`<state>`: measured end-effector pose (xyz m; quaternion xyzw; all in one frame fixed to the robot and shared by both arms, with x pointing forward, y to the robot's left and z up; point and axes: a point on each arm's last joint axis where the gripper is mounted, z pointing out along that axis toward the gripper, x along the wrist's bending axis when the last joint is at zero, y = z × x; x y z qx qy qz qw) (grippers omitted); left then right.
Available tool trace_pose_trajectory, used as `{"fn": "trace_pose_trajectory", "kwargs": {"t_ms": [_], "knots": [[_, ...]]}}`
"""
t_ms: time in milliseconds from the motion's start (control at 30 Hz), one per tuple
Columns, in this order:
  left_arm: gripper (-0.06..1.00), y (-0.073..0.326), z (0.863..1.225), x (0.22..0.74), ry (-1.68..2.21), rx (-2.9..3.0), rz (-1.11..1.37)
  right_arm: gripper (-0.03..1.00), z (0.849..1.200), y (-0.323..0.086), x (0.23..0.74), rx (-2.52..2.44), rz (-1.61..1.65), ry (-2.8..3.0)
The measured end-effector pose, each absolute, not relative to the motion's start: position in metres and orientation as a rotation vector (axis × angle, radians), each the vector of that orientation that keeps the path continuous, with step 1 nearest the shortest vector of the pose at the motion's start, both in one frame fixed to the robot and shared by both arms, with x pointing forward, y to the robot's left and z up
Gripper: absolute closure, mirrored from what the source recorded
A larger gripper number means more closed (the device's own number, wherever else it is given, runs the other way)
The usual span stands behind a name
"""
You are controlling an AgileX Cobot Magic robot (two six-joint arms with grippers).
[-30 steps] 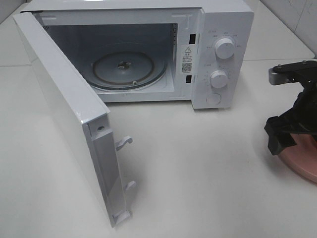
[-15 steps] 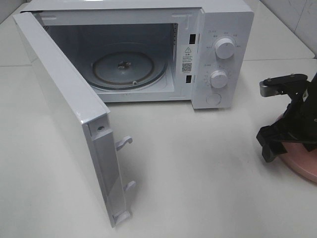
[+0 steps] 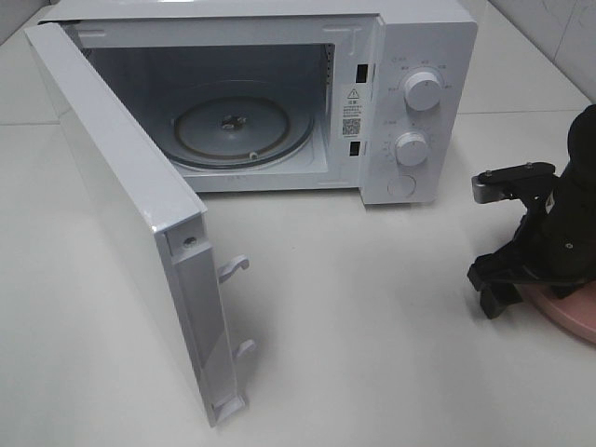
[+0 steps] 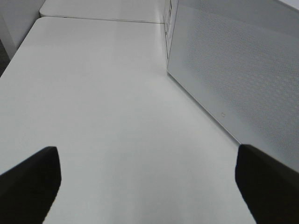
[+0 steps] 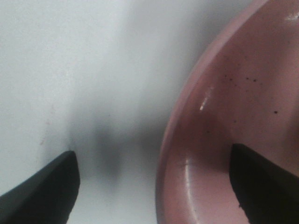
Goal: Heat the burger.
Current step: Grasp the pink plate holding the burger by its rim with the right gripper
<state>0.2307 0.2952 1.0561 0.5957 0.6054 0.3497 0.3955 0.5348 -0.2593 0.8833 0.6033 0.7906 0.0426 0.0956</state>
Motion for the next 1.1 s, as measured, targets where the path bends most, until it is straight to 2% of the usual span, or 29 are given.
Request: {"fn": "trace_pose_trajectory", "kwargs": {"t_ms": [200, 267, 300, 333, 367, 433, 467, 500, 533, 567, 600, 700, 767, 800, 833, 1100], "knots": [[0.02, 0.2952, 1.0561, 0.2307, 1.535, 1.510, 0.886, 0.17, 0.8820, -0.2594, 0.5369, 1.787, 0.122, 2.339], [0.02, 0.2952, 1.0561, 0.2307, 1.535, 1.510, 0.886, 0.24, 0.8819, -0.2596, 0.5373, 1.785, 0.121, 2.336], [0.02, 0.2952, 1.0561, 0.2307, 1.535, 1.510, 0.886, 0.24, 0.8819, -0.2596, 0.5373, 1.785, 0.121, 2.336], [0.02, 0.2952, 1.0561, 0.2307, 1.535, 1.510, 0.886, 0.29, 0.8817, -0.2599, 0.5379, 1.789, 0.117, 2.330], [0.02, 0.2952, 1.0561, 0.2307, 1.535, 1.510, 0.886, 0.29, 0.8817, -0.2599, 0.5379, 1.789, 0.117, 2.330], [0.02, 0.2952, 1.0561, 0.2307, 1.535, 1.510, 0.886, 0.39, 0.8812, -0.2606, 0.5383, 1.790, 0.112, 2.321], [0.02, 0.2952, 1.0561, 0.2307, 1.535, 1.510, 0.886, 0.39, 0.8812, -0.2606, 0.5383, 1.790, 0.112, 2.321], [0.02, 0.2952, 1.0561, 0.2307, 1.535, 1.510, 0.886, 0.44, 0.8813, -0.2609, 0.5384, 1.786, 0.109, 2.320], [0.02, 0.2952, 1.0561, 0.2307, 1.535, 1.510, 0.886, 0.53, 0.8813, -0.2621, 0.5386, 1.784, 0.105, 2.318], [0.02, 0.2952, 1.0561, 0.2307, 1.535, 1.510, 0.886, 0.53, 0.8813, -0.2621, 0.5386, 1.784, 0.105, 2.318], [0.02, 0.2952, 1.0561, 0.2307, 1.535, 1.510, 0.886, 0.63, 0.8817, -0.2624, 0.5392, 1.782, 0.105, 2.316], [0.02, 0.2952, 1.0561, 0.2307, 1.535, 1.510, 0.886, 0.68, 0.8819, -0.2625, 0.5394, 1.780, 0.104, 2.317], [0.02, 0.2952, 1.0561, 0.2307, 1.535, 1.510, 0.886, 0.84, 0.8831, -0.2625, 0.5393, 1.781, 0.107, 2.314], [0.02, 0.2952, 1.0561, 0.2307, 1.535, 1.510, 0.886, 0.84, 0.8831, -0.2625, 0.5393, 1.781, 0.107, 2.314], [0.02, 0.2952, 1.0561, 0.2307, 1.535, 1.510, 0.886, 0.88, 0.8845, -0.2624, 0.5396, 1.779, 0.112, 2.311], [0.02, 0.2952, 1.0561, 0.2307, 1.535, 1.510, 0.886, 0.89, 0.8847, -0.2634, 0.5391, 1.765, 0.088, 2.322]]}}
